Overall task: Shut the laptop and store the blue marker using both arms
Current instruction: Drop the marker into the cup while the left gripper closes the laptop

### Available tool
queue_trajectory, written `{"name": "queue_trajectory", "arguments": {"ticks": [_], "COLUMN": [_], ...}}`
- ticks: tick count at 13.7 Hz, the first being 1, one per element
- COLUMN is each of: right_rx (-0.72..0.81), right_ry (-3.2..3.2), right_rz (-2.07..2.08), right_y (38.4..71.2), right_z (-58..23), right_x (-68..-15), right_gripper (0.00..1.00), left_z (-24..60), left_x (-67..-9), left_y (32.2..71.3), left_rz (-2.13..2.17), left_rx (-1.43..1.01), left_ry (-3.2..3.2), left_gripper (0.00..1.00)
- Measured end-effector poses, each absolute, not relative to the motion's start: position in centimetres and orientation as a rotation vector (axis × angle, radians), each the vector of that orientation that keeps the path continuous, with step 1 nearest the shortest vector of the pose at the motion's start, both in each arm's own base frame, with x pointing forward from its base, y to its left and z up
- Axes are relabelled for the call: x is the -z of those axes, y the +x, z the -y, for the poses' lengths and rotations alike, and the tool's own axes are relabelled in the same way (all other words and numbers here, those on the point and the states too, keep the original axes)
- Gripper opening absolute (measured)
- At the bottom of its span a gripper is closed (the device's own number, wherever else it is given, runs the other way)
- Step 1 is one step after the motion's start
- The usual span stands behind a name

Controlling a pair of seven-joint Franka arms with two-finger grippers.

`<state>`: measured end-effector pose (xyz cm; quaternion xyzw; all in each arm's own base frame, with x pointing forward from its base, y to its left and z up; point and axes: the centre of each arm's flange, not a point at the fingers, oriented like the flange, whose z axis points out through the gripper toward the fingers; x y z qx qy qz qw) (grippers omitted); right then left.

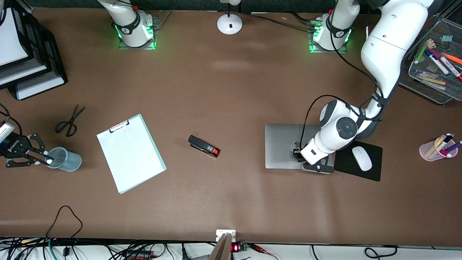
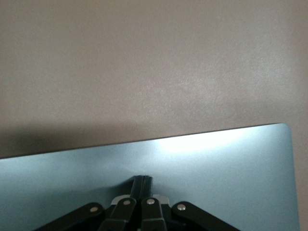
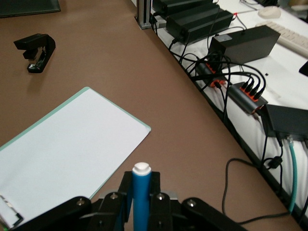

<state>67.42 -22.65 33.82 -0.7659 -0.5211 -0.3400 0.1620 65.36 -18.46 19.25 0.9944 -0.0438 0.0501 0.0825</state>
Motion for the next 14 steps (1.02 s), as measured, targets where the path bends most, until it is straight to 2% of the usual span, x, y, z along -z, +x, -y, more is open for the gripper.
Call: {"name": "queue_trajectory", "arguments": {"ticks": [4,7,8,9,10,14], "right_rx": [1.005,1.000,0.996,0.992,0.991,0.992], "right_ry": [-2.116,-2.089,-2.083,-2.079,-2.076,-2.087], "right_rz": [1.446,1.405,1.391,1.378,1.365,1.315], "right_y": [66.9,65.9,65.5,65.2,64.9,64.5], "right_z": [24.2,25.8,26.3,26.8,27.3,28.3], "right_x": [-30.2,-27.6,-27.0,-26.6,-26.4,-26.6], "right_gripper": [0.18,0.18,0.18,0.18,0.22,0.64], "left_z": [19.0,20.5,20.9,21.4,21.8,22.8], "left_x": [-25.0,-32.8,-35.5,-38.0,-40.2,-47.9], "left_y": [65.6,63.7,62.7,61.7,60.7,58.4], "left_rz": [0.172,0.246,0.267,0.286,0.304,0.333], "left_rx": [-0.070,0.048,0.079,0.097,0.118,0.211], "left_ry": [3.020,3.085,3.109,3.129,3.147,3.195], "left_gripper": [0.01,0.03,0.07,0.07,0.12,0.49]}}
